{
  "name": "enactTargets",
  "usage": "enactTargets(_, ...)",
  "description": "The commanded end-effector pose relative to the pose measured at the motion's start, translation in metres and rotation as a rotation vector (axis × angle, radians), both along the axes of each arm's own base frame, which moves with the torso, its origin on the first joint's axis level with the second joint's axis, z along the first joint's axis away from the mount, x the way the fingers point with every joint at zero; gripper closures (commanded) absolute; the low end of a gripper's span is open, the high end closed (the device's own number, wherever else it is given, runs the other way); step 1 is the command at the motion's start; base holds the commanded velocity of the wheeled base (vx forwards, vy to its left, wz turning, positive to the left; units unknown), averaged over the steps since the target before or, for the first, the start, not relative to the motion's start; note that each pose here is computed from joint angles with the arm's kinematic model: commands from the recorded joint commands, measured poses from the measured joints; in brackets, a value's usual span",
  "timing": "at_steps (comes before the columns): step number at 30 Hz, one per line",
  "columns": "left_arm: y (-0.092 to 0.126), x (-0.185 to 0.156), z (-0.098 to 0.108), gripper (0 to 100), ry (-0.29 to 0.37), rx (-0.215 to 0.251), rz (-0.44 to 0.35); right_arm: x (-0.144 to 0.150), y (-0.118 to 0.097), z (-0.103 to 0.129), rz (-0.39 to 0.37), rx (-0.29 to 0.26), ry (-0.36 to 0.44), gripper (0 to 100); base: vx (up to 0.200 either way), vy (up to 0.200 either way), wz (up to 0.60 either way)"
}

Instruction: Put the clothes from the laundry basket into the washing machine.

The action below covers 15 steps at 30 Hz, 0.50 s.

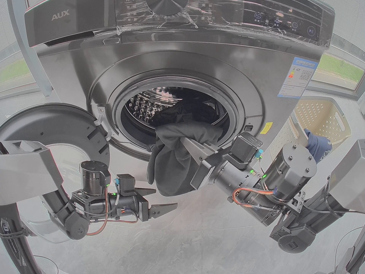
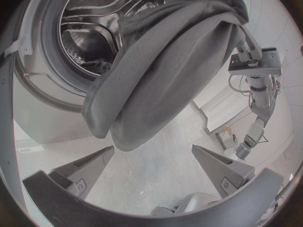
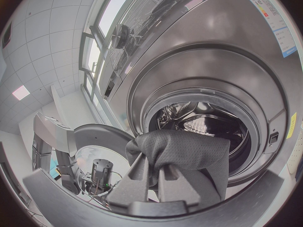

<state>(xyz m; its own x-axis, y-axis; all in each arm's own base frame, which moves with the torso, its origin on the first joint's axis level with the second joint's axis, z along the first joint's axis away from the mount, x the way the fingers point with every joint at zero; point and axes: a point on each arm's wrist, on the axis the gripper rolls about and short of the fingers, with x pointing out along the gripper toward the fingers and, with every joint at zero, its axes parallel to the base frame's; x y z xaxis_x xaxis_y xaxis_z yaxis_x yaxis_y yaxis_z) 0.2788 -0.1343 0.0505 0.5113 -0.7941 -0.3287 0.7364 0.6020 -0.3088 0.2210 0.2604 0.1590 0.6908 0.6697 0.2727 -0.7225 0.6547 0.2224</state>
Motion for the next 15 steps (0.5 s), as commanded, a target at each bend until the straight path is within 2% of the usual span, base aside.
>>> enactTargets(1, -0.006, 0.011, -0.017, 0, 0.024, 0.011, 0.001, 0.000, 0.000, 0.000, 0.001, 0.002, -0.001, 100, 0.000, 0.000, 0.00)
enactTargets(9, -0.016, 0.026, -0.018, 0, -0.011, 0.000, 0.011, 0.000, 0.000, 0.000, 0.001, 0.003, 0.000, 100, 0.000, 0.000, 0.00)
enactTargets(15, -0.025, 0.030, -0.012, 0, -0.048, -0.053, 0.006, 0.000, 0.000, 0.000, 0.001, 0.001, 0.001, 100, 0.000, 0.000, 0.00)
